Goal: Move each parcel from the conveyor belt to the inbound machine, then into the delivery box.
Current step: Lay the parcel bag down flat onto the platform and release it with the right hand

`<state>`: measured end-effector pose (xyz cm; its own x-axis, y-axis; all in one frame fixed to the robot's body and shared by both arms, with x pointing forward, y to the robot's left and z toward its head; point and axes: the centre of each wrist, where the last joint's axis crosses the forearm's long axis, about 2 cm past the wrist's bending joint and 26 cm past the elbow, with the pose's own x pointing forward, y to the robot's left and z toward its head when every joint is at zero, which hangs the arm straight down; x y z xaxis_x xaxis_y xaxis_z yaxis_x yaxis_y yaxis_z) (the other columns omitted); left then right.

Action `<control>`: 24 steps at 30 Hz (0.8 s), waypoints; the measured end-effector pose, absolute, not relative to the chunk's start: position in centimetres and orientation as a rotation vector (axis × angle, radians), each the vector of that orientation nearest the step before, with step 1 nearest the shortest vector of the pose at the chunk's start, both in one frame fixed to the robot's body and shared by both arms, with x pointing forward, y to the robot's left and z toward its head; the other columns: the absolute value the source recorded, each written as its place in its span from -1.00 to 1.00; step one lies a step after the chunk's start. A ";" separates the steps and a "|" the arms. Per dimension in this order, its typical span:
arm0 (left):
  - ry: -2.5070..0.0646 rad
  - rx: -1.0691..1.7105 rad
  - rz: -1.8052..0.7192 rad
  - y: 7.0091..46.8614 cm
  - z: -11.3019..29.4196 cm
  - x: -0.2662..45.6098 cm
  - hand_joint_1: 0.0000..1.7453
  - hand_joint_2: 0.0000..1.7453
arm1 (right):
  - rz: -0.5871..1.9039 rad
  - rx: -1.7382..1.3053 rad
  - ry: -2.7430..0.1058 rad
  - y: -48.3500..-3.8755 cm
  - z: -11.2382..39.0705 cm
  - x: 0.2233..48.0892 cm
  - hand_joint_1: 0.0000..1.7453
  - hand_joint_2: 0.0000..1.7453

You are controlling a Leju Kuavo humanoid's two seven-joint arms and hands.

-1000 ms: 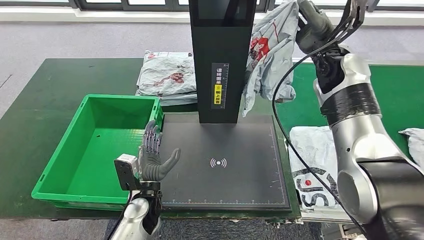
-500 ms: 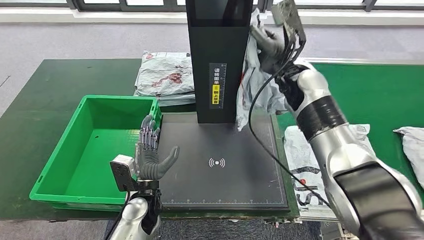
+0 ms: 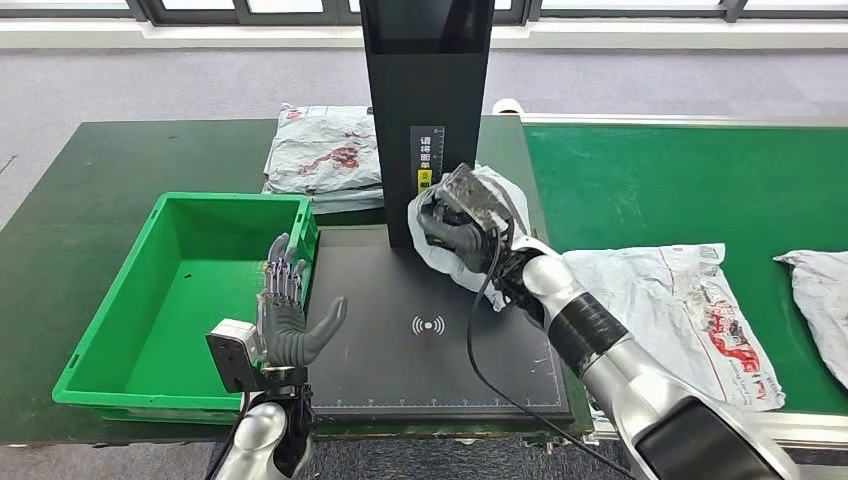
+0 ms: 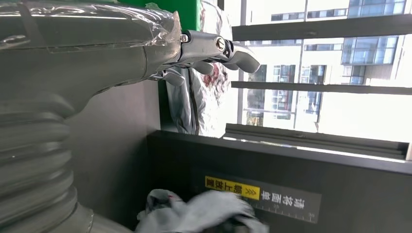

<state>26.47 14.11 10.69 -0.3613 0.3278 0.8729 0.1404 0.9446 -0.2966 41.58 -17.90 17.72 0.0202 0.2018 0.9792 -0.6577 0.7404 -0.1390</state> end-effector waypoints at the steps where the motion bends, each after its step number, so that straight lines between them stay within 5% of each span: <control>1: -1.944 -0.335 0.204 14.2 10.6 26.4 -1.00 1.00 | 0.706 0.413 -1.394 -17.6 17.1 41.1 -1.00 1.00; 24: -1.926 -0.290 0.231 15.0 10.2 26.2 -1.00 1.00 | 0.764 0.579 -1.389 -14.7 15.5 37.4 -1.00 1.00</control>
<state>26.22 15.04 10.15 -0.3507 0.3092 0.8840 0.0919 0.9507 -0.2961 37.45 -14.68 15.49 0.0149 0.1344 0.9908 -0.7649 0.6398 -0.0753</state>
